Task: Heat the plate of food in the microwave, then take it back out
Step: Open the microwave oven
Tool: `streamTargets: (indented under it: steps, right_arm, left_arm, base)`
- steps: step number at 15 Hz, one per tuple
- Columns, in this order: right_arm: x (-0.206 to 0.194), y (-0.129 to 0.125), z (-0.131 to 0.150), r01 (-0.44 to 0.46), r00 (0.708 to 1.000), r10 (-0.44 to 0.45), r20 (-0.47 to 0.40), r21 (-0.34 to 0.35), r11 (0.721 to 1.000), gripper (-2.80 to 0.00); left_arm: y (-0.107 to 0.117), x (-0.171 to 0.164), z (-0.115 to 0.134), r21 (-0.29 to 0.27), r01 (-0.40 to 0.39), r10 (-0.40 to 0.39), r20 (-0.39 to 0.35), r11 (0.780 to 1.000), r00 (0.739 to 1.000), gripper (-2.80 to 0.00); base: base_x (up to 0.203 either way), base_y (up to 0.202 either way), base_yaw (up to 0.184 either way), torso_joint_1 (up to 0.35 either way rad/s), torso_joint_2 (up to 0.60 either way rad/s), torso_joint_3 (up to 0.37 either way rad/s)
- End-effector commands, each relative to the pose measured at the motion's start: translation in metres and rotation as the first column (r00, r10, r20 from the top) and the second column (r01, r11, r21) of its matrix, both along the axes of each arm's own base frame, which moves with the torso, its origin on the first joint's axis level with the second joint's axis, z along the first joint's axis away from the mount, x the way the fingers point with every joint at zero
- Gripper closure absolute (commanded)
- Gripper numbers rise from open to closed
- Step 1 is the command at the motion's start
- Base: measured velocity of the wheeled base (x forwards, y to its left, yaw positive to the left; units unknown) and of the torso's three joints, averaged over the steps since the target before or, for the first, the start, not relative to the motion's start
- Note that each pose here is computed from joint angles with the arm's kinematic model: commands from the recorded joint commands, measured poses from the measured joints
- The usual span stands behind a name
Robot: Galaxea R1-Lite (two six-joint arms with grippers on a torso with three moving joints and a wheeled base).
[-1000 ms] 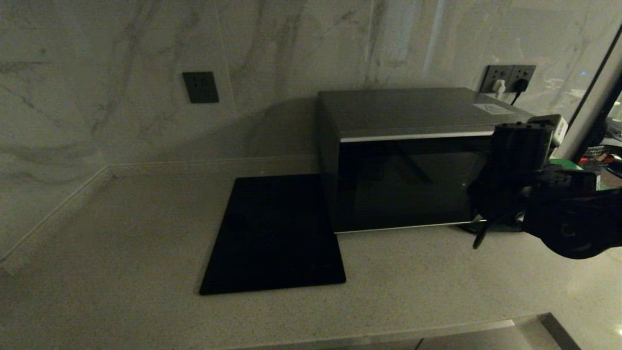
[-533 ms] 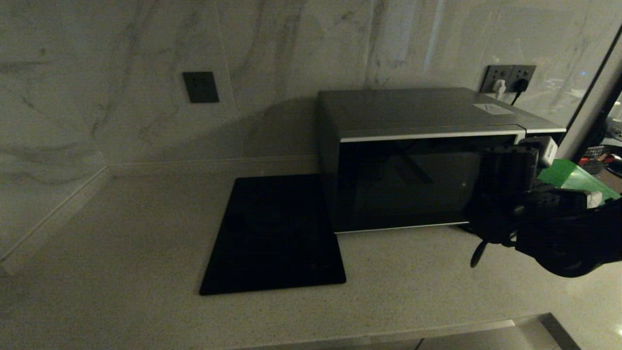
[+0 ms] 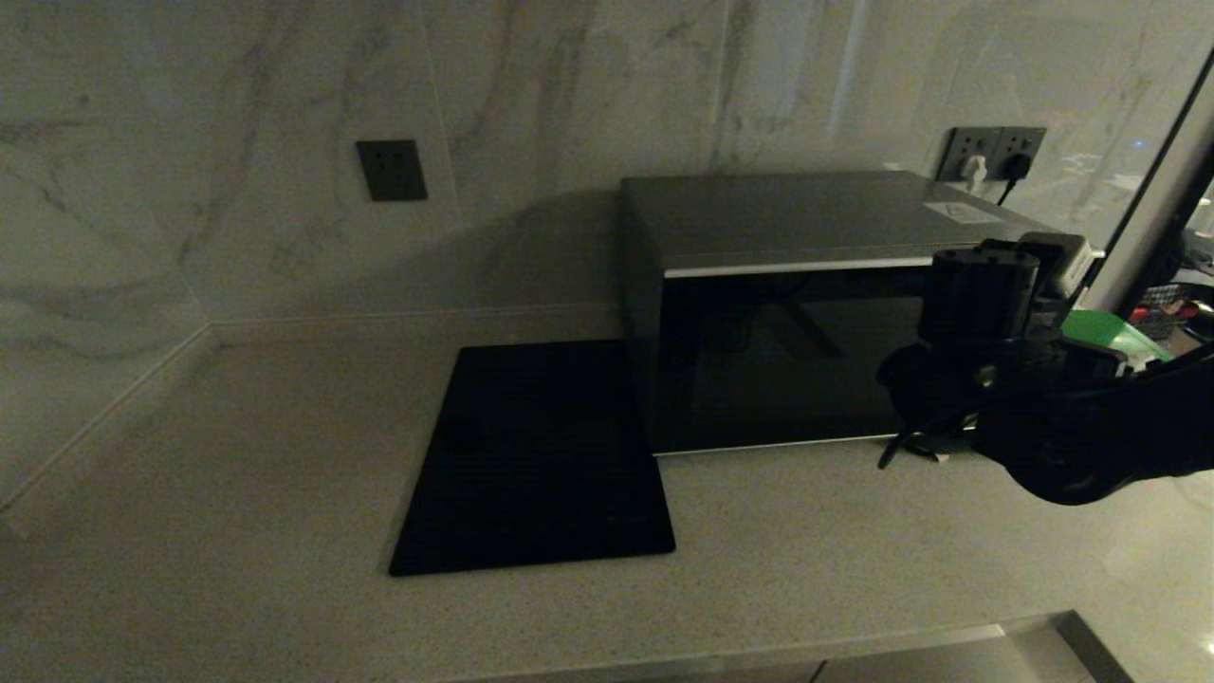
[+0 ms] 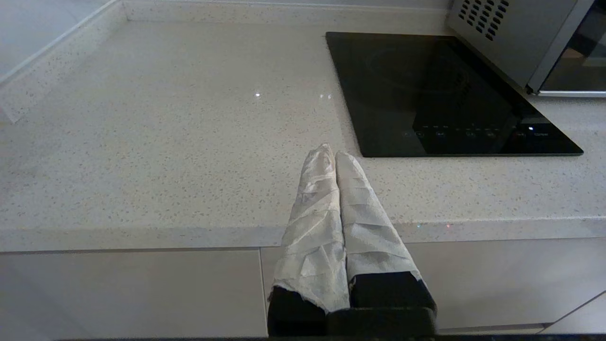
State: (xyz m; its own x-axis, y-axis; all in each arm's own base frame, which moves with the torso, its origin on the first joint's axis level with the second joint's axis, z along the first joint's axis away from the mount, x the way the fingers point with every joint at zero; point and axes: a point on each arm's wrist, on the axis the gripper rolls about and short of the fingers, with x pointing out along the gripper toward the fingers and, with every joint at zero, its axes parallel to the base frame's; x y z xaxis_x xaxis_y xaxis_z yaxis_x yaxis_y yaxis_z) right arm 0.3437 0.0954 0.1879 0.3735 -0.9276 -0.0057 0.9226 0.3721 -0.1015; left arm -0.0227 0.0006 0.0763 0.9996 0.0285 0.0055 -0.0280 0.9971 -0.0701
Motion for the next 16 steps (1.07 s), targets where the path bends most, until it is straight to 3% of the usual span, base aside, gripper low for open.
streamTargets:
  steps: [1,4,16]
  right_arm:
    - [0.013,0.005,-0.010,0.008,1.000,-0.008,0.007,0.002,1.000,-2.80]
    - [0.027,0.008,-0.027,0.011,0.999,-0.011,0.032,0.012,1.000,-2.80]
    - [0.055,0.002,-0.036,0.049,0.998,-0.049,0.026,0.009,0.999,-2.80]
  left_arm:
    - [0.000,0.000,0.000,-0.001,-0.001,0.001,0.001,1.000,1.000,0.00]
    - [0.000,0.000,0.000,-0.001,-0.001,0.001,0.001,1.000,1.000,0.00]
    - [0.000,0.000,0.000,-0.001,-0.002,0.002,0.001,1.000,1.000,0.00]
  base:
    - [0.000,0.000,0.000,0.000,0.00,0.000]
    - [0.000,0.000,0.000,0.000,0.00,0.000]
    - [0.000,0.000,0.000,0.000,0.00,0.000]
